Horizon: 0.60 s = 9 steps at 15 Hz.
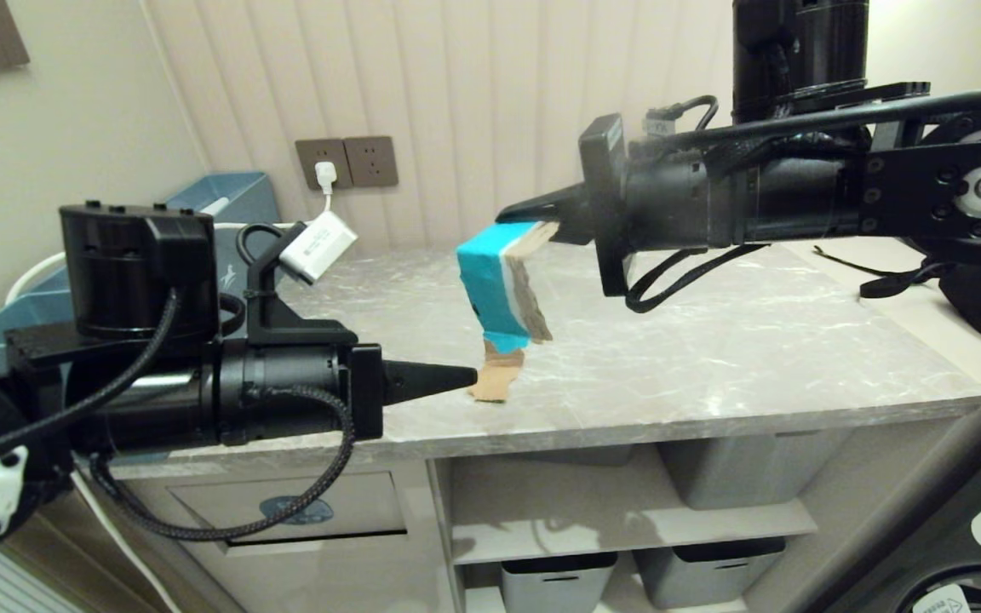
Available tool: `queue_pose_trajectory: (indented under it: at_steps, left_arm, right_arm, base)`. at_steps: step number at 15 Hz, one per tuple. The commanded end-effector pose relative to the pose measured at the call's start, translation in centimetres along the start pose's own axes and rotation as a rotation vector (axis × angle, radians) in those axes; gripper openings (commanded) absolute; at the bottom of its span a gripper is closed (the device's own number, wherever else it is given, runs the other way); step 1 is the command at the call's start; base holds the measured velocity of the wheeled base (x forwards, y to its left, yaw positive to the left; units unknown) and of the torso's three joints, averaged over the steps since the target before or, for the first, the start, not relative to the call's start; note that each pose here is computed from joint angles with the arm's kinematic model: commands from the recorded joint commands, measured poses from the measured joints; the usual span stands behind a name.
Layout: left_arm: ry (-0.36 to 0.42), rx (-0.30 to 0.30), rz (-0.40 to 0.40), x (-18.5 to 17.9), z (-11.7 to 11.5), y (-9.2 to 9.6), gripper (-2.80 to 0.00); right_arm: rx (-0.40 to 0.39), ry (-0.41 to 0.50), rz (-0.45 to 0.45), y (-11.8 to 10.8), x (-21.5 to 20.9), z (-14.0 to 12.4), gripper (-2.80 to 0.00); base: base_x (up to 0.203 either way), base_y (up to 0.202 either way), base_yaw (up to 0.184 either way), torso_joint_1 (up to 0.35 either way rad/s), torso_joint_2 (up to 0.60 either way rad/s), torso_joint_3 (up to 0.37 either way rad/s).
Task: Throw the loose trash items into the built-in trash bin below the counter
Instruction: Hand it to the other hand
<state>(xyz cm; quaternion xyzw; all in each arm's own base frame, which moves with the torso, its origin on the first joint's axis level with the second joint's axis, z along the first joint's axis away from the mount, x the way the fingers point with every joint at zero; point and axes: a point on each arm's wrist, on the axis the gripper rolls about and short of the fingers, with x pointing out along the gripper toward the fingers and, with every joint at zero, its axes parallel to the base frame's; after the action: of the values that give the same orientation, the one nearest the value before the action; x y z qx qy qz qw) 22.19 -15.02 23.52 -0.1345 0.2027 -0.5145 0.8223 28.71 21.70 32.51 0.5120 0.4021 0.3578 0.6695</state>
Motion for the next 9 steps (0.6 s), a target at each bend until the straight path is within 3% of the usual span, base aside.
queue_pose_trajectory:
  at_steps: [1, 3, 4, 9]
  left_arm:
    - [-0.013, 0.011, -0.024, -0.5, 0.4, -0.4, -2.8]
    - [-0.027, 0.017, -0.02, -0.8, 0.7, -0.3, -2.8]
    - [-0.041, 0.021, -0.01, -1.1, 1.0, -0.2, 0.0]
    - [-0.076, 0.024, -0.039, -1.7, 2.1, 1.4, 0.0]
  right_arm:
    - [0.041, 0.041, 0.012, 0.3, -0.5, -0.1, -2.8]
    - [0.046, 0.05, 0.013, 0.2, -0.5, 0.0, -2.8]
    - [0.047, 0.049, 0.012, 0.2, -0.6, 0.0, -2.8]
    - [0.061, 0.042, -0.001, 0.1, -1.1, 0.3, -2.8]
  base:
    - [0.0, 0.0, 0.0, 0.0, 0.0, 0.0]
    - [0.0, 0.0, 0.0, 0.0, 0.0, 0.0]
    - [0.0, 0.0, 0.0, 0.0, 0.0, 0.0]
    - [0.0, 0.0, 0.0, 0.0, 0.0, 0.0]
